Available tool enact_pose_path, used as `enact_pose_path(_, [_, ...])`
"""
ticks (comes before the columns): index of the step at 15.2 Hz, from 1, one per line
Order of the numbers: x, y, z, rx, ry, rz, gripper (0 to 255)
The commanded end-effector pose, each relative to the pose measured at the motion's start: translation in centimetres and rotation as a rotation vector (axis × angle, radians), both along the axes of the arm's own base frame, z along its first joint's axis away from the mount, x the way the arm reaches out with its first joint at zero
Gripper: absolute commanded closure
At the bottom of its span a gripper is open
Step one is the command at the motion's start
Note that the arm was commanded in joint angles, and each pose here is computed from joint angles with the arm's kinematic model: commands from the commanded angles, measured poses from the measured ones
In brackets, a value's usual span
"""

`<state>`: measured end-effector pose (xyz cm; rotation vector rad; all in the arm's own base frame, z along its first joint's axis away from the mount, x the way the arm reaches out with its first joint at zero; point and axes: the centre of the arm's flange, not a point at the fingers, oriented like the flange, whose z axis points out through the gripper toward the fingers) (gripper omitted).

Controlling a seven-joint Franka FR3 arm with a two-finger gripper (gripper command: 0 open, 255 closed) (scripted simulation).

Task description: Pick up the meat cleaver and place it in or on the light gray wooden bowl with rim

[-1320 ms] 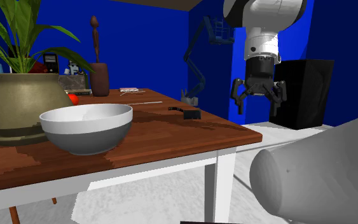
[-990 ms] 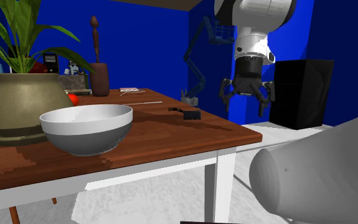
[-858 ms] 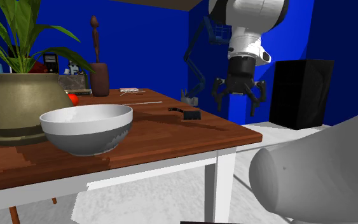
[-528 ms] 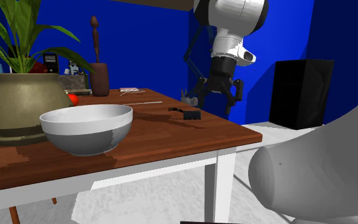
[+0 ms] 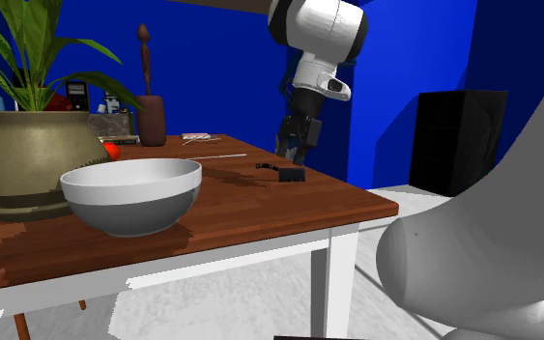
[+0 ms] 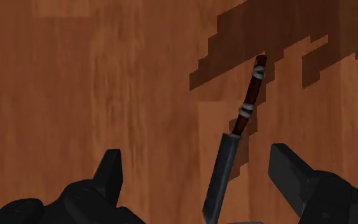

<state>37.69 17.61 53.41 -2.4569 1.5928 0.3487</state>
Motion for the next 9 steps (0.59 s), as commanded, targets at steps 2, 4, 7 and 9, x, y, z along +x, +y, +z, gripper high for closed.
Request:
enact_pose_path(2, [2.2, 1.3, -0.5, 0.004, 0.01, -0.139, 0])
enact_pose_path(4, [2.1, 1.6, -1.5, 0.004, 0.01, -0.139, 0])
enact_pose_path(7, [2.0, 2.1, -3.0, 0.004, 0.01, -0.139, 0])
enact_pose_path(9, [2.0, 2.3, -3.8, 0.004, 0.01, -0.139, 0])
